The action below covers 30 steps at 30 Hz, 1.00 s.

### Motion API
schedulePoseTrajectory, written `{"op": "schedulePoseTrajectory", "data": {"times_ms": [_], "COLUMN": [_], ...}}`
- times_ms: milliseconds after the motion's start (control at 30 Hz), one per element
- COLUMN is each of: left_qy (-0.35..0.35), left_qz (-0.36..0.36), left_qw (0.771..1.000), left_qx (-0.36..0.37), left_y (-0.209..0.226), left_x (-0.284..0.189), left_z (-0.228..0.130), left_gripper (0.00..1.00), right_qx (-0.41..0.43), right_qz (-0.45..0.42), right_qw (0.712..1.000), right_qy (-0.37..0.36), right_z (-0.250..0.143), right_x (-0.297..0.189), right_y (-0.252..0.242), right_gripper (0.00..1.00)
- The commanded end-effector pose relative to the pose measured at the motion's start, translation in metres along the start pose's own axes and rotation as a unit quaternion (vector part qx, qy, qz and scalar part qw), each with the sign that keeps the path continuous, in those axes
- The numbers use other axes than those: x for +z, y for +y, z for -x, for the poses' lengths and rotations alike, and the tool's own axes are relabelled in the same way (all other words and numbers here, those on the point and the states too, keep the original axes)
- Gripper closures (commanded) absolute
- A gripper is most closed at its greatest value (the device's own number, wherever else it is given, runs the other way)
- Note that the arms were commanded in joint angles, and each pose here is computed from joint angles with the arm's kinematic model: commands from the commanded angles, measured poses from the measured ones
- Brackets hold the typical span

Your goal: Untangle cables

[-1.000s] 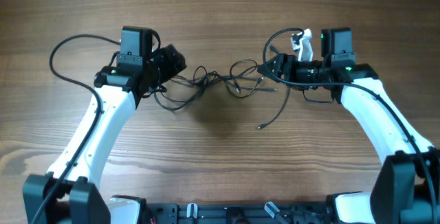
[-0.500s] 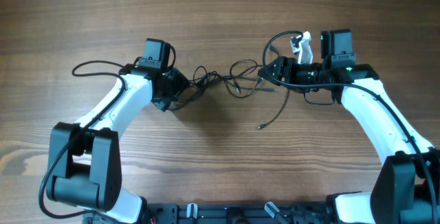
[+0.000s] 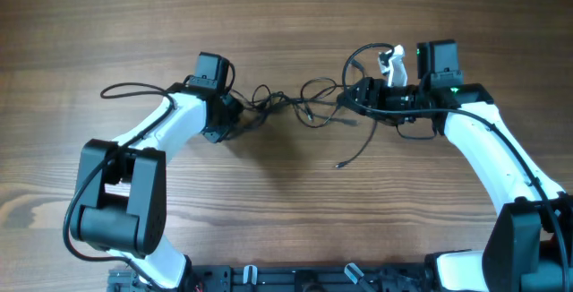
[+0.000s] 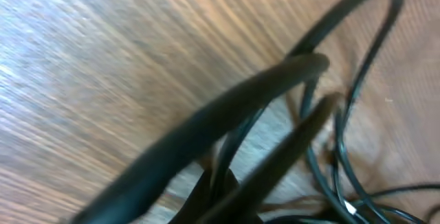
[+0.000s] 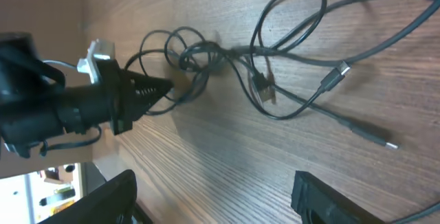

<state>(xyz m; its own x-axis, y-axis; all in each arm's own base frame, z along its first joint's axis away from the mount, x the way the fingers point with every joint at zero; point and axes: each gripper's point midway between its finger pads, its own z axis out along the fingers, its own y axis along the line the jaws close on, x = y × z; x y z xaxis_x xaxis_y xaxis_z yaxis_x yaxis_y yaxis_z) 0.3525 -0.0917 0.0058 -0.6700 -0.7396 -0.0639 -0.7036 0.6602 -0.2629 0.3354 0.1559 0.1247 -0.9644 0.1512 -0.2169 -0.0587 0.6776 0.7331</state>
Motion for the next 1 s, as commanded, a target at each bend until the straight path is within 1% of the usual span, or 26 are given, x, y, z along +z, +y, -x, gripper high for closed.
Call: {"op": "schedulePoseTrajectory", "data": {"times_ms": [0, 67, 133, 267, 300, 333, 433, 500, 533, 600, 667, 733, 767, 867, 933, 967], "left_qy": [-0.022, -0.05, -0.077, -0.114, -0.121, -0.119, -0.104, -0.092, -0.088, -0.091, -0.083, -0.062, -0.046, -0.015, -0.005, -0.001], "left_qz": [-0.118, -0.172, -0.22, -0.265, -0.282, -0.286, -0.296, -0.301, -0.311, -0.337, -0.356, -0.383, -0.397, -0.428, -0.442, -0.448], "left_qw": [0.993, 0.983, 0.97, 0.943, 0.938, 0.939, 0.947, 0.949, 0.946, 0.932, 0.91, 0.869, 0.845, 0.798, 0.781, 0.776], "left_qx": [0.011, 0.028, 0.074, 0.166, 0.161, 0.147, 0.064, 0.004, 0.01, 0.098, 0.192, 0.308, 0.355, 0.425, 0.442, 0.444], "left_y": [-0.071, -0.101, -0.126, -0.143, -0.147, -0.148, -0.148, -0.147, -0.152, -0.164, -0.17, -0.174, -0.174, -0.171, -0.171, -0.172], "left_x": [-0.062, -0.104, -0.142, -0.183, -0.196, -0.198, -0.201, -0.201, -0.204, -0.211, -0.217, -0.222, -0.225, -0.232, -0.237, -0.239], "left_z": [0.015, 0.02, 0.018, 0.003, 0.001, 0.002, 0.006, 0.008, 0.006, -0.002, -0.017, -0.042, -0.055, -0.079, -0.086, -0.088], "left_gripper": [0.96, 0.96, 0.96, 0.96, 0.96, 0.96, 0.96, 0.96, 0.96, 0.96, 0.96, 0.96, 0.96, 0.96, 0.96, 0.96], "right_qx": [-0.013, -0.013, -0.012, -0.013, -0.021, -0.023, -0.029, -0.049, -0.081, -0.124, -0.132, -0.136, -0.141, -0.149, -0.141, -0.127], "right_qz": [-0.002, 0.007, 0.015, 0.038, 0.084, 0.096, 0.105, 0.111, 0.116, 0.095, 0.072, 0.082, 0.093, 0.133, 0.149, 0.153], "right_qw": [1.0, 1.0, 1.0, 0.999, 0.996, 0.995, 0.994, 0.992, 0.989, 0.988, 0.988, 0.984, 0.98, 0.968, 0.965, 0.966], "right_qy": [-0.003, 0.002, 0.005, 0.013, 0.023, 0.026, 0.033, 0.038, 0.034, 0.01, -0.029, -0.082, -0.101, -0.151, -0.164, -0.163], "right_z": [0.0, -0.002, -0.003, -0.005, -0.008, -0.009, -0.012, -0.016, -0.016, -0.009, 0.008, 0.033, 0.041, 0.063, 0.071, 0.073], "right_x": [-0.002, -0.002, -0.002, -0.002, -0.004, -0.005, -0.003, 0.003, 0.009, 0.02, 0.025, 0.021, 0.018, 0.007, 0.006, 0.008], "right_y": [0.003, 0.006, 0.008, 0.016, 0.033, 0.037, 0.043, 0.052, 0.061, 0.066, 0.069, 0.082, 0.09, 0.114, 0.122, 0.12], "right_gripper": [0.25, 0.22, 0.21, 0.21, 0.21, 0.21, 0.21, 0.21, 0.21, 0.21, 0.19, 0.13, 0.13, 0.13, 0.13, 0.13]}}
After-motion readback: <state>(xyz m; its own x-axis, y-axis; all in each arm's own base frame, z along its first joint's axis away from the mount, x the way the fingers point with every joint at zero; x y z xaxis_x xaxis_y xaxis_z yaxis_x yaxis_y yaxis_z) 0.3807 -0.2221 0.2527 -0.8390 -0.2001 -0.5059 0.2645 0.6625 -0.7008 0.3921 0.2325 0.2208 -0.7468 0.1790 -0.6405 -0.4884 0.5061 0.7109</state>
